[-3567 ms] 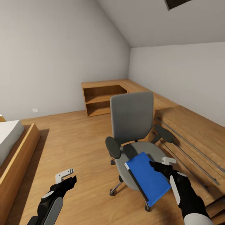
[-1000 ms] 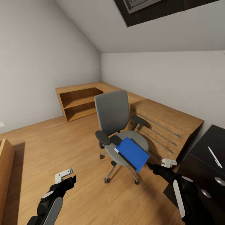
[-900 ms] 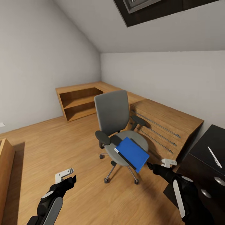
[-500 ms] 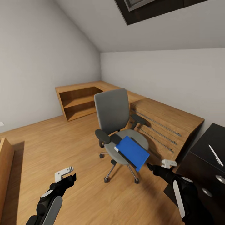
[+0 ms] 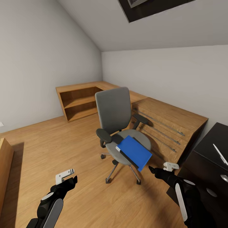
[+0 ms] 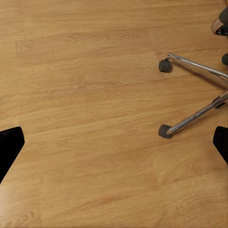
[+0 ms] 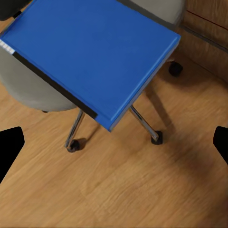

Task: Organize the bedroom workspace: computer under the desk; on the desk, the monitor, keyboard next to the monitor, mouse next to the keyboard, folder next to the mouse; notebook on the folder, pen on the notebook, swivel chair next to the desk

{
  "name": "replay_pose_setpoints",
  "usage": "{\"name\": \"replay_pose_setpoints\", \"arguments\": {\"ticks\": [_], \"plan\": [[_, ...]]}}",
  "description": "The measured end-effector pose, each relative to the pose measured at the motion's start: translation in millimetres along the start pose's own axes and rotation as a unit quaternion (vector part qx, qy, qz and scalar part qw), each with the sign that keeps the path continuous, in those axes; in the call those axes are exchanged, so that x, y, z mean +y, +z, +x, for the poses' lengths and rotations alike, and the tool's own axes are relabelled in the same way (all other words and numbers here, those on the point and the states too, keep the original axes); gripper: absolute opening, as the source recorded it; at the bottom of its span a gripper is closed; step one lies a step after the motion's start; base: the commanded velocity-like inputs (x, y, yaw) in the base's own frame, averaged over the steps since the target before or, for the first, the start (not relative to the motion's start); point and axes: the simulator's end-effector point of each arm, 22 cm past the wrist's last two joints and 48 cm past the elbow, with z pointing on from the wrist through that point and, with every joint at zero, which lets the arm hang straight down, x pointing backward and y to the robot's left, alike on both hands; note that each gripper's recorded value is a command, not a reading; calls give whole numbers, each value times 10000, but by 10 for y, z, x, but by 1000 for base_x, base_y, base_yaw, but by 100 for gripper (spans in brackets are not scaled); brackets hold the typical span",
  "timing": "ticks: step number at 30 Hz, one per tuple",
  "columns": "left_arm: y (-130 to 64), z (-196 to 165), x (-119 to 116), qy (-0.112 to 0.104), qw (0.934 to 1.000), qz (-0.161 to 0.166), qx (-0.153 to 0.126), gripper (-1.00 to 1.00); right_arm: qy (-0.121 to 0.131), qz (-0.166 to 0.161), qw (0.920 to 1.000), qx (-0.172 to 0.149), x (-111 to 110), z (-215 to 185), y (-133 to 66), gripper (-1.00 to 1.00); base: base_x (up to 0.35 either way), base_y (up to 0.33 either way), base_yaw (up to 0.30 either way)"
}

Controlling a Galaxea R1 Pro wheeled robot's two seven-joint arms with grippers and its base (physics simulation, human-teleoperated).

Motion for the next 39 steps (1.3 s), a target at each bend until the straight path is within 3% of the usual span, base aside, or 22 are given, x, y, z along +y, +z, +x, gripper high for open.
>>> {"name": "replay_pose_setpoints", "arguments": {"ticks": [4, 6, 12, 13, 14, 17, 19, 20, 21, 24, 26, 29, 33, 34, 39], "plan": [[46, 63, 11, 2, 10000, 2, 1, 100, 10, -10, 10000, -2, -6, 65, 42, 100, 0, 0, -13], [66, 89, 13, 4, 10000, 8, -5, 100, 235, -219, 9994, -112, 116, 39, 56, 100, 0, 0, -24], [136, 180, 32, 3, 10000, 10, -8, 100, 424, -229, 9987, -153, 25, 119, 99, 100, 0, 0, -5], [148, 195, 37, 1, 10000, 8, -9, 100, 511, -210, 9984, -141, -19, 154, 108, 100, 0, 0, 0], [147, 193, 40, 0, 10000, 6, -11, 100, 815, -191, 9964, -165, -126, 173, 92, 100, 0, 0, 0], [146, 189, 42, -1, 10000, 2, -16, 100, 1295, -305, 9910, -153, -163, 192, 72, 100, 0, 0, 0], [146, 191, 43, -2, 10000, 0, -14, 100, 1642, -445, 9854, -53, -164, 226, 54, 100, 0, 0, 0], [157, 206, 47, -3, 10000, -1, -14, 100, 1961, -584, 9788, 84, -200, 262, 26, 100, 0, 0, 0], [168, 217, 53, 0, 10000, -6, -20, 100, 2597, -1079, 9593, 257, -195, 191, -79, 100, 0, 0, 0], [197, 254, 59, -4, 10000, 3, -34, 100, 2900, -1399, 9466, 144, -191, 90, -119, 100, 0, 0, 0], [212, 266, 59, -12, 10000, 13, -56, 100, 3175, -1682, 9331, -132, -187, -69, -156, 100, 0, 0, 0], [243, 310, 63, -15, 10000, 19, -60, 100, 3365, -1569, 9282, -228, -308, 69, -34, 100, 0, 0, 0], [286, 388, 53, -26, 10000, 38, -47, 100, 3716, -1110, 9215, -215, -582, 520, 226, 100, 0, 0, 0], [292, 425, 13, -61, 10000, 65, -26, 100, 3778, -940, 9204, -367, -696, 591, 283, 100, 0, 0, 0], [346, 517, 10, -72, 9999, 79, -19, 100, 3806, -866, 9193, -492, -789, 678, 344, 100, 0, 0, 0]]}}
